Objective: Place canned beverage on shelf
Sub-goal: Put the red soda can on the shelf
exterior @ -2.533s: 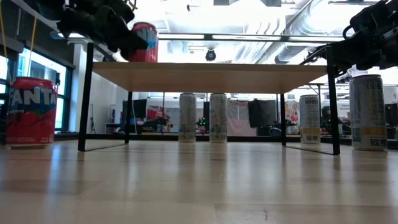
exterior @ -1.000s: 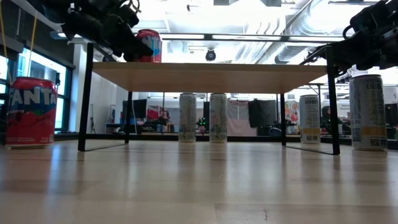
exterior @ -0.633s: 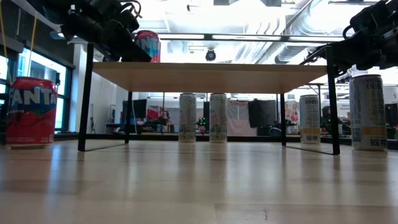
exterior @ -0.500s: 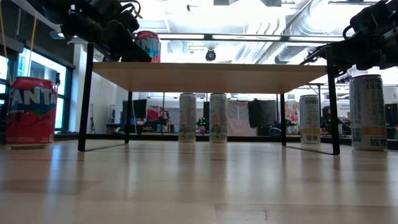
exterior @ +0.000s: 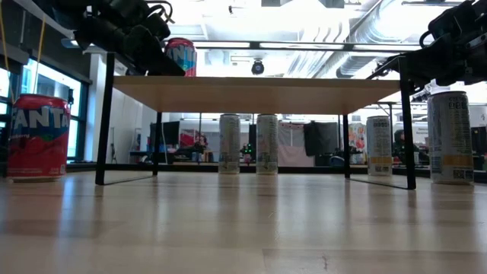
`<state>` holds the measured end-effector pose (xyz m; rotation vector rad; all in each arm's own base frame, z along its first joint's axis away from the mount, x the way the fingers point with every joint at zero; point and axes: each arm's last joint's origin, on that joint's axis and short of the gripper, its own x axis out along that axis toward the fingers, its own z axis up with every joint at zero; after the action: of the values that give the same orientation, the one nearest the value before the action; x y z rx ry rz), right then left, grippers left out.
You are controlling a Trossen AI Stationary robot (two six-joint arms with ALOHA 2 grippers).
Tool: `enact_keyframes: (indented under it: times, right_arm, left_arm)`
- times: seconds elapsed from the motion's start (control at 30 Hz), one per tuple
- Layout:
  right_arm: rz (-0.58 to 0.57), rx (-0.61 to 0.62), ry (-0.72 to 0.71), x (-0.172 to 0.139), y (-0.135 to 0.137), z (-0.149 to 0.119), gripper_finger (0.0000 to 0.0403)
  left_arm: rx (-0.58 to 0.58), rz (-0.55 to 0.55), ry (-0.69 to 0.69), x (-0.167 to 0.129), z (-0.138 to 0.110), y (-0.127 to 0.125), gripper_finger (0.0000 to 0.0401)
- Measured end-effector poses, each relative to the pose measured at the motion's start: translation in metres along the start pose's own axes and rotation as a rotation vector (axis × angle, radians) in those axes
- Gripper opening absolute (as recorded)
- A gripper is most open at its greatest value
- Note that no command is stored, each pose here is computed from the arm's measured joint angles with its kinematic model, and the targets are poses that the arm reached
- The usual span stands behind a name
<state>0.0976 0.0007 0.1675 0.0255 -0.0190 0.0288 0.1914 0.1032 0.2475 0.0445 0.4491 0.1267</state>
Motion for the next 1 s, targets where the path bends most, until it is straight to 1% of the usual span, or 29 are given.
enact_keyframes:
  times: [0.57,1.0]
  right_arm:
    - [0.000,0.000,0.000,0.0000,0.0000,0.0000,0.0000]
    - [0.000,0.000,0.000,0.0000,0.0000,0.0000,0.0000]
  left_arm:
    - [0.010,-0.025,0.000,0.0016,0.0010,-0.0053,0.0333]
    - [-0.010,-0.025,0.004,0.0016,0.0006,-0.0053,0.0333]
